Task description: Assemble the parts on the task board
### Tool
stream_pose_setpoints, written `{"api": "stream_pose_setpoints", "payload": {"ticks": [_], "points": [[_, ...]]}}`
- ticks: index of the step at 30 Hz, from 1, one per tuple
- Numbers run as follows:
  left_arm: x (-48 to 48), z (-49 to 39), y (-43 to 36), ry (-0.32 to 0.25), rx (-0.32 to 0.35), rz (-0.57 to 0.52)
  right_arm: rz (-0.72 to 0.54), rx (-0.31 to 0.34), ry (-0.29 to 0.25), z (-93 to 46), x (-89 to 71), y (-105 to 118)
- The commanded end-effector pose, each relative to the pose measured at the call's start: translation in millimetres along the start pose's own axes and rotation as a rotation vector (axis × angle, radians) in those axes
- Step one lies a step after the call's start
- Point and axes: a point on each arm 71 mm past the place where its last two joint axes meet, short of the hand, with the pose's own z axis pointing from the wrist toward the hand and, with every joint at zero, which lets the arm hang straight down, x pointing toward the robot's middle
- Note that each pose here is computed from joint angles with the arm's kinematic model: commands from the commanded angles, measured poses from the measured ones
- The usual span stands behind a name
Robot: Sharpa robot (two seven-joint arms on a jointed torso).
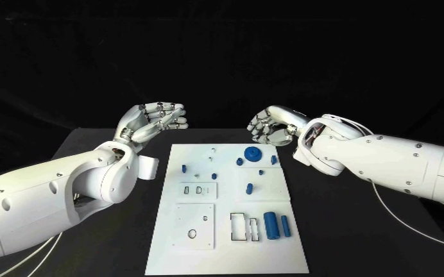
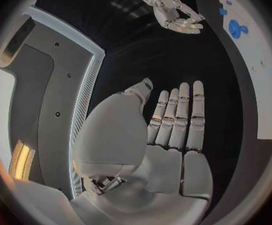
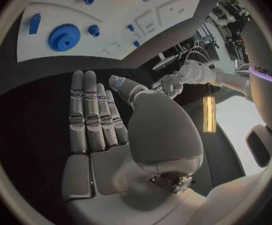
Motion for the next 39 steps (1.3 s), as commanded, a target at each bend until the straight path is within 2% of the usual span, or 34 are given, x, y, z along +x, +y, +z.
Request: {"api": "stream_pose_setpoints", "payload": {"ticks": [1, 6, 18, 30, 39], "points": [[8.5, -3.0, -4.1, 0.059, -0.004, -0.014, -0.206, 0.021, 0.093, 2.7, 8.0, 5], [13.2, -6.0, -7.0, 0.071, -0.009, -0.033, -0.285, 0.012, 0.104, 7.4, 13.7, 15], [19.9, -7.4, -7.9, 0.092, -0.021, -0.056, -0.34, 0.016, 0.127, 12.1, 30.7, 21], [22.2, -9.2, -8.5, 0.098, -0.033, -0.07, -0.357, 0.039, 0.184, 12.2, 43.1, 17], [21.9, -9.3, -8.1, 0.098, -0.039, -0.076, -0.352, 0.035, 0.196, 13.5, 49.7, 19]]}}
